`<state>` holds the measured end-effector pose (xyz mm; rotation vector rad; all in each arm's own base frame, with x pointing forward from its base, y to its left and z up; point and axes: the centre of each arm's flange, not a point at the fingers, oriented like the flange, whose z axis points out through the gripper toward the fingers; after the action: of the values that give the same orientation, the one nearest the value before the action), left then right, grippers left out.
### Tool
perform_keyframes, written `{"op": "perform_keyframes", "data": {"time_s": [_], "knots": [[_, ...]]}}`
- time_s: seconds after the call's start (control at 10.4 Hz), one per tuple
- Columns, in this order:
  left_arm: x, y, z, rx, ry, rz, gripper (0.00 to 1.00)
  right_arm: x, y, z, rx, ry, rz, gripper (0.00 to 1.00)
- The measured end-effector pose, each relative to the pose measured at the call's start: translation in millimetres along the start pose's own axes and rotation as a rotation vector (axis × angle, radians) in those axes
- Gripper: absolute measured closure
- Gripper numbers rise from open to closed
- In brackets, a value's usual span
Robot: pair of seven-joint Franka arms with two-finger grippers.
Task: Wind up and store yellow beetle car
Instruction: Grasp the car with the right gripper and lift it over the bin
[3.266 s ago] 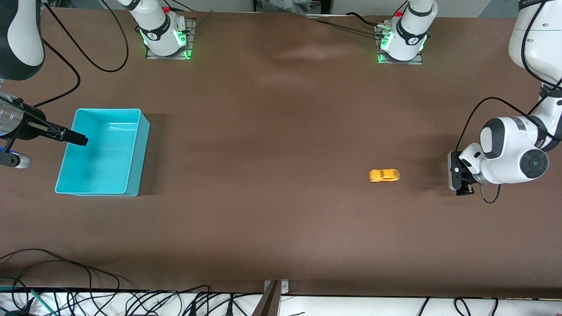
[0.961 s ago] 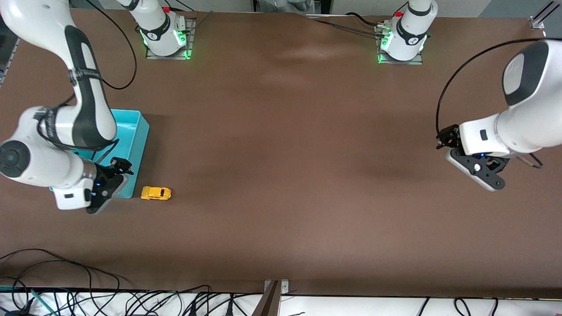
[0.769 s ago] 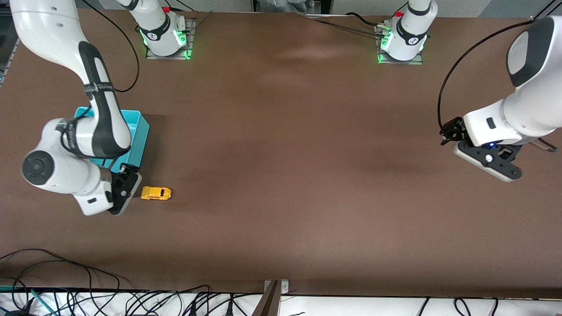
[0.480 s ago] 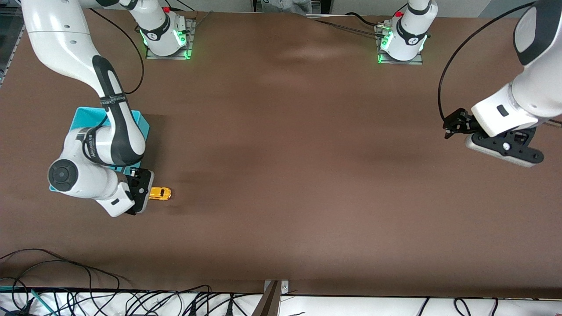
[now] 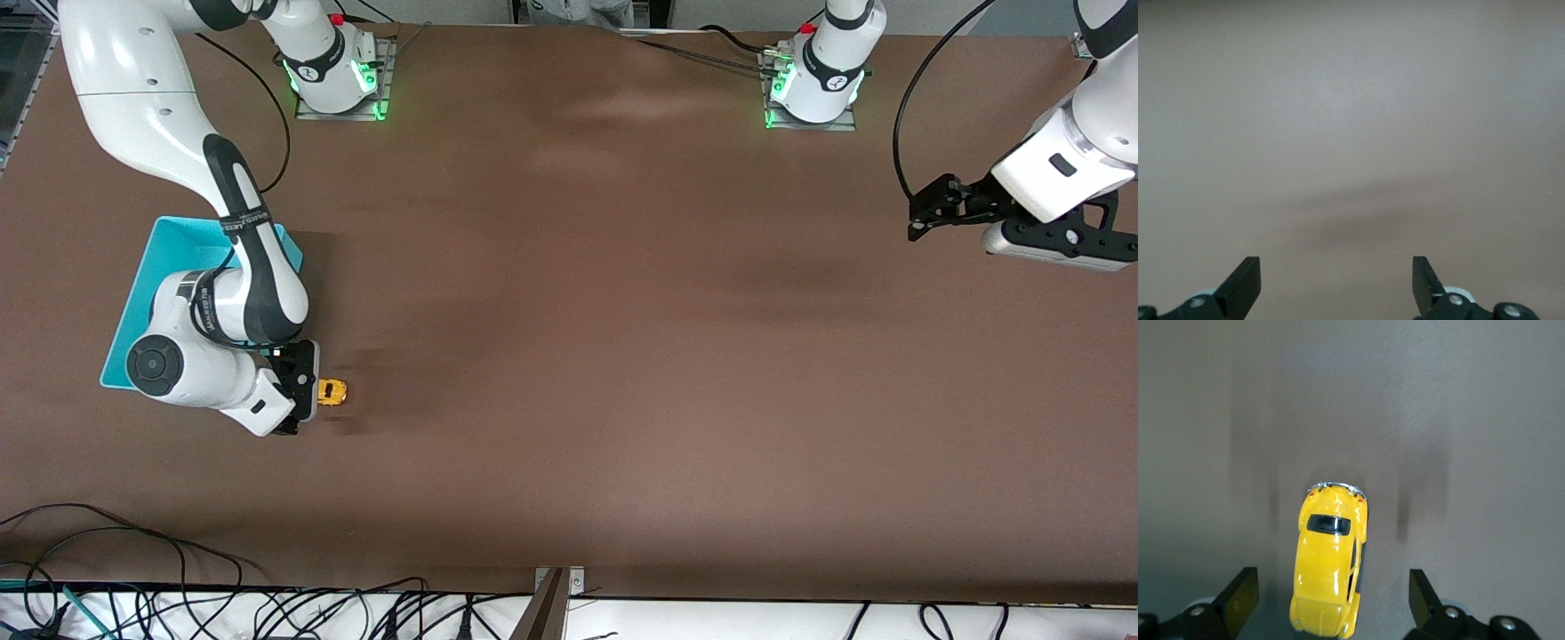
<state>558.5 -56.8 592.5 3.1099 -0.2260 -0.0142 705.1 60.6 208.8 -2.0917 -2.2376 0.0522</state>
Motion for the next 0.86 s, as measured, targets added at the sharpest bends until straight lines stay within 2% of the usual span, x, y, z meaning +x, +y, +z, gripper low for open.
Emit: {"op": "perform_keyframes", "data": {"time_s": [0.38,0.67,0.86], "knots": [[-9.6,7.5,1.7,0.004,0.026,0.005,0.00,1.0,1.4,7.3,-0.009,0.001,-0.008,0.07],[-10.5,4.8,0.0,0.005,0.029,-0.014,0.00,2.1,1.7,7.0,-0.012,0.001,-0.010,0.55],[-11.2,3.4,0.3,0.005,0.023,-0.019,0.00,2.1,2.0,5.8,-0.015,0.001,-0.010,0.58]]}}
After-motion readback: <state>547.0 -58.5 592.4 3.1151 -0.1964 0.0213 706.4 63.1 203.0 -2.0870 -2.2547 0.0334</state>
